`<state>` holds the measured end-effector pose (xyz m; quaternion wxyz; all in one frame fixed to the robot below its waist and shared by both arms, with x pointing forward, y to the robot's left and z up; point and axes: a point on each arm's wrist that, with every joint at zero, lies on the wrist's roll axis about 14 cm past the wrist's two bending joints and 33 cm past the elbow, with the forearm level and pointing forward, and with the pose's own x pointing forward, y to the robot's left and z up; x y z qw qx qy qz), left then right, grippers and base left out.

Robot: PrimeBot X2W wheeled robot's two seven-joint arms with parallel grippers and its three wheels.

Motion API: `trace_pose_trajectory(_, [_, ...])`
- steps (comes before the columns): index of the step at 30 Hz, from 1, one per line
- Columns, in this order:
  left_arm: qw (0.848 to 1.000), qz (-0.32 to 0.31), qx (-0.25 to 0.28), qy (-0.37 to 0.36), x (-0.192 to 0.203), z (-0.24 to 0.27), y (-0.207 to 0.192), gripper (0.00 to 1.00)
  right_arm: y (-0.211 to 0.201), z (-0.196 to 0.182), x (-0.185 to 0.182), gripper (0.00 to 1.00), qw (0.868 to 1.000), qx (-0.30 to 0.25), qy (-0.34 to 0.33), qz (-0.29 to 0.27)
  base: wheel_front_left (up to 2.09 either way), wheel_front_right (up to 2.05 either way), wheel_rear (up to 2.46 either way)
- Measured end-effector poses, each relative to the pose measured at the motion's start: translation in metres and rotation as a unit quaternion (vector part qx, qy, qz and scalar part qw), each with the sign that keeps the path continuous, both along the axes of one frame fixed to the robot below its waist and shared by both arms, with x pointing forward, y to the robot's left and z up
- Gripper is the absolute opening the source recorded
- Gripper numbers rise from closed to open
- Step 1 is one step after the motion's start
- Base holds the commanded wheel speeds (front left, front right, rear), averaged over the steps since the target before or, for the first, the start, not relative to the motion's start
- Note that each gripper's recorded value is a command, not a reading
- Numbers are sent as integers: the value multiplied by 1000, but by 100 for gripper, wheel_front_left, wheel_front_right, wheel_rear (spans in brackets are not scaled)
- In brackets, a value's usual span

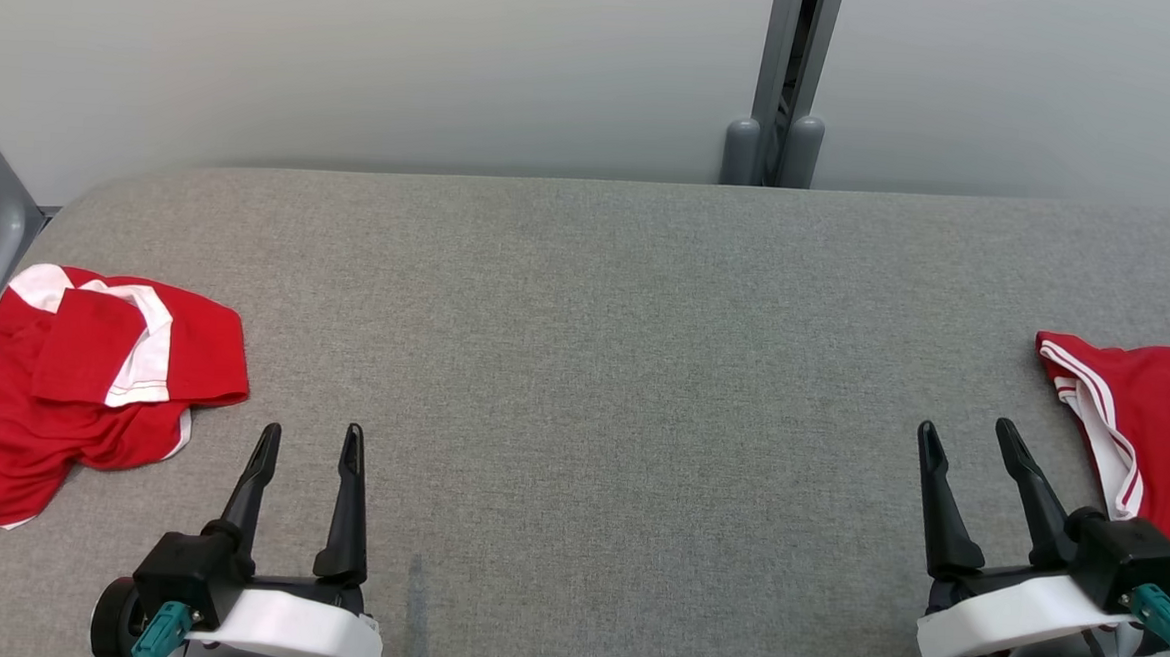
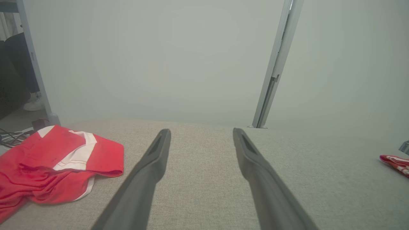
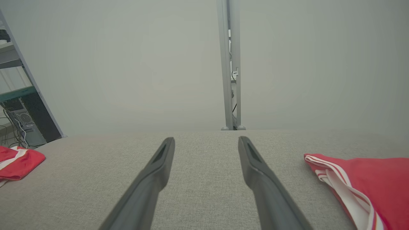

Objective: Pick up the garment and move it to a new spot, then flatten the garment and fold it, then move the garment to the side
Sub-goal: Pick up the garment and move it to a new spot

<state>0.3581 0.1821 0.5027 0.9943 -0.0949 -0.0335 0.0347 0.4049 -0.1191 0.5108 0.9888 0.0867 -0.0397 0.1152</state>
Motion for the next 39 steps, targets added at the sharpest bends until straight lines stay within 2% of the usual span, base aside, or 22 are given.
trace_pose_trajectory(39, [1000,-9,1,4,4,-2,-4,100,-4,-11,1,100,1000,-1,16,-6,0,0,0])
